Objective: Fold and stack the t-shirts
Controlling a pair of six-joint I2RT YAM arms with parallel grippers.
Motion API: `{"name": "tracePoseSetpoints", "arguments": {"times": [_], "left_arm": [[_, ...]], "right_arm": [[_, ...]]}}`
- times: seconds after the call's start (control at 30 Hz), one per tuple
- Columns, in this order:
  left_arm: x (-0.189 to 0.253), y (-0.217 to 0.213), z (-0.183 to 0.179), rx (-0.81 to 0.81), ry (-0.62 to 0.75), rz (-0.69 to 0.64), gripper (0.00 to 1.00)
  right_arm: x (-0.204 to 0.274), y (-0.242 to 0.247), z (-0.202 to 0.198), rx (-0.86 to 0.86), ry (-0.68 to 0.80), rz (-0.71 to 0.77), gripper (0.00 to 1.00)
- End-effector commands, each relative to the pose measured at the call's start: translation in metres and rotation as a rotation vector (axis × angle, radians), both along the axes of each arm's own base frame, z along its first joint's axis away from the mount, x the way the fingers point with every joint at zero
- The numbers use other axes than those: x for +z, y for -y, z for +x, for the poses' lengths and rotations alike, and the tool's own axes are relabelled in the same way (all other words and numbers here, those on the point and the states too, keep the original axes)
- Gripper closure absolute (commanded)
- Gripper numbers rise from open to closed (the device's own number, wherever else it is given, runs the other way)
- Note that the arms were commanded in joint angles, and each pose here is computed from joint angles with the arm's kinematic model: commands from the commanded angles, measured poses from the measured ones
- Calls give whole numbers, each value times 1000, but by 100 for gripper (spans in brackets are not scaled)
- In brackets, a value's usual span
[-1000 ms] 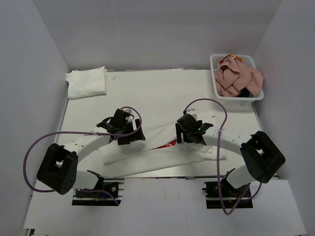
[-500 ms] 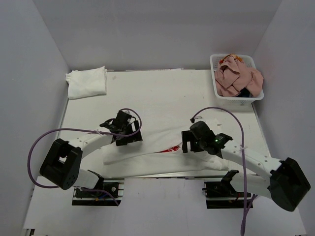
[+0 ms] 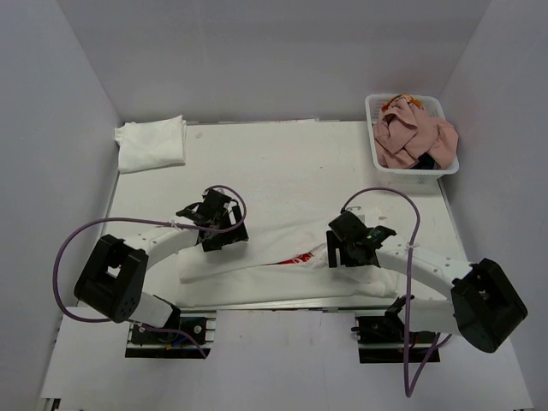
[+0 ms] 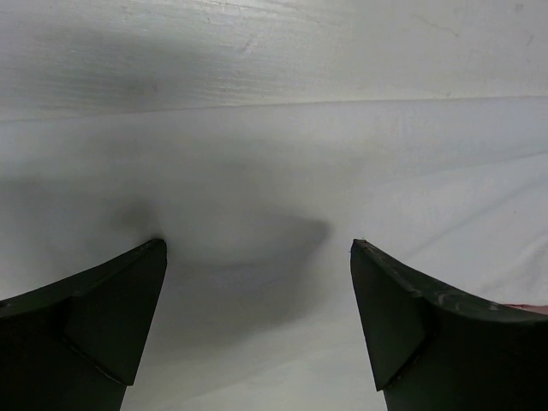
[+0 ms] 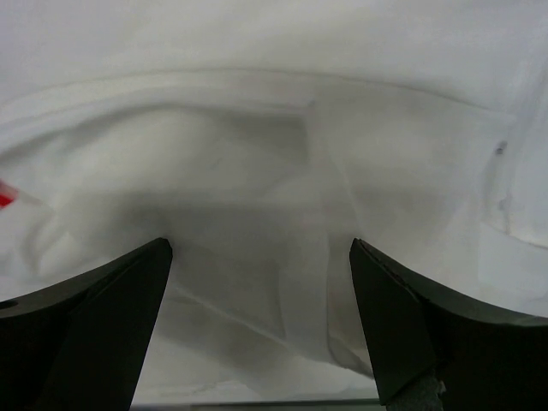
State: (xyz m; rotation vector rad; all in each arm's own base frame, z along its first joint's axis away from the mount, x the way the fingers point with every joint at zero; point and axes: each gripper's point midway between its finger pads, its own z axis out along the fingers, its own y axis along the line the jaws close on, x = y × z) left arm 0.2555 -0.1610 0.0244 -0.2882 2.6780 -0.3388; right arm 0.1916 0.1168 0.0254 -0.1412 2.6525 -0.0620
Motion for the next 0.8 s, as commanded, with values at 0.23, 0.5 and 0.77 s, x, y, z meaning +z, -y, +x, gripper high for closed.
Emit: {"name": "tracePoseSetpoints", "arguments": {"times": [0.23,0.5,0.77], "left_arm": [[-51,-39,-13,149,-134,176,1],[-48,-55,-1,207,-133,218,1],[-40,-67,15,267,-109,220,1]], "right_arm": [[24,-56,-80,253,-265,411,10],[15,-29,-138,101,-486,404,10],[65,-41,-96,170,-195,478,10]]}}
